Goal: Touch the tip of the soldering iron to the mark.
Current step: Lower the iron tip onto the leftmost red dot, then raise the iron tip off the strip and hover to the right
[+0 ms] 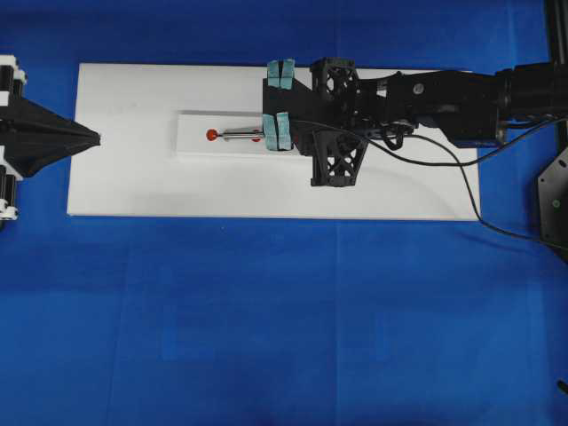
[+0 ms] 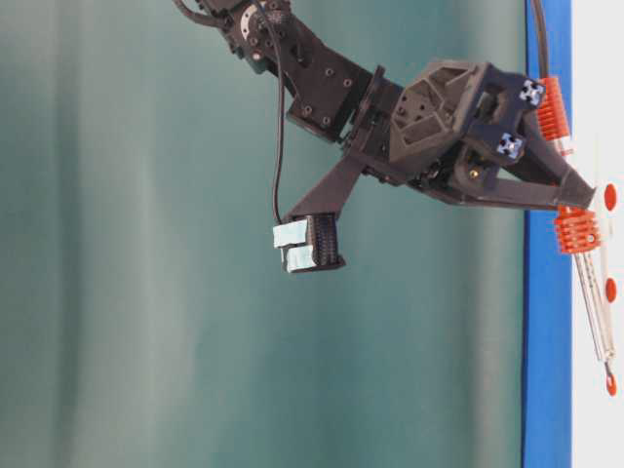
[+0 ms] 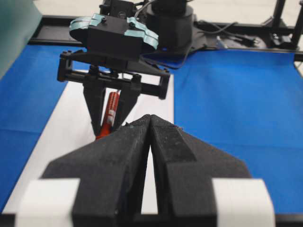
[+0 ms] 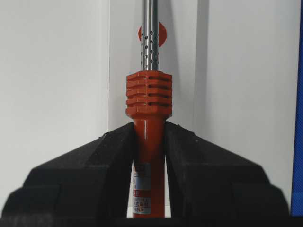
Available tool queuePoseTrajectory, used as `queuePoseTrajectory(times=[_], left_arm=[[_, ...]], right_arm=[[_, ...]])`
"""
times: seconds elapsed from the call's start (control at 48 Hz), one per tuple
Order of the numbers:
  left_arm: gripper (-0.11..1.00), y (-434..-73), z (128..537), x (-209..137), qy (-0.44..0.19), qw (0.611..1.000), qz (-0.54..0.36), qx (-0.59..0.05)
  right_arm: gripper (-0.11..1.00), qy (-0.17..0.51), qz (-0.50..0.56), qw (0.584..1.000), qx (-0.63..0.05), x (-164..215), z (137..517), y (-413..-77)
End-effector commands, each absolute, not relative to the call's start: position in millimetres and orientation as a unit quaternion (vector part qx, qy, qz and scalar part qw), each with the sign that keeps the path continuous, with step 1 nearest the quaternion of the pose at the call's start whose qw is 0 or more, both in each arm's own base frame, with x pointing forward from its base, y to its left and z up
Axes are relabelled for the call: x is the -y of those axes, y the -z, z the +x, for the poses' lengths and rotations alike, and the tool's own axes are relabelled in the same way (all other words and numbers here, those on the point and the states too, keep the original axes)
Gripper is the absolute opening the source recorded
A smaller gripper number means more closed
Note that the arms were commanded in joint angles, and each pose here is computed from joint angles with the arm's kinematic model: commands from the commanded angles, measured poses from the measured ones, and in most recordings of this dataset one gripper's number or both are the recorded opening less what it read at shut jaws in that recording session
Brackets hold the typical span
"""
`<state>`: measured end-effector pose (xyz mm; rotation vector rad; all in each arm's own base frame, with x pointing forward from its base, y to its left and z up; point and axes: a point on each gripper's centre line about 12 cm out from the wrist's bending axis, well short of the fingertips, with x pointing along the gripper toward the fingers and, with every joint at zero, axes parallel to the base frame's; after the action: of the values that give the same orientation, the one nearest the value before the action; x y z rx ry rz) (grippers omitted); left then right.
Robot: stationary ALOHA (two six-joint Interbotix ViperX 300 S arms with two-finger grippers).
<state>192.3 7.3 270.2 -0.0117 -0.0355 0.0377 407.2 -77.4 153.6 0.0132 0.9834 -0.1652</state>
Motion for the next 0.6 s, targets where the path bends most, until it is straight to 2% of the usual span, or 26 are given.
queuePoseTrajectory(times=[0.0, 0.167, 0.584], left_arm=[[0.02, -274, 193, -8, -0.020, 0.999, -0.006, 0.025], [0.02, -274, 193, -8, -0.020, 0.999, -0.006, 0.025], [0.02, -274, 193, -8, -0.020, 0.999, -0.006, 0.025]], right_arm=[[0.06, 0.080, 0.004, 0.888, -0.453, 78, 414, -168], [0.06, 0.080, 0.003, 0.888, -0.452, 78, 415, -176], [0.06, 0.094, -0.011, 0.896, -0.435, 81, 404, -241]])
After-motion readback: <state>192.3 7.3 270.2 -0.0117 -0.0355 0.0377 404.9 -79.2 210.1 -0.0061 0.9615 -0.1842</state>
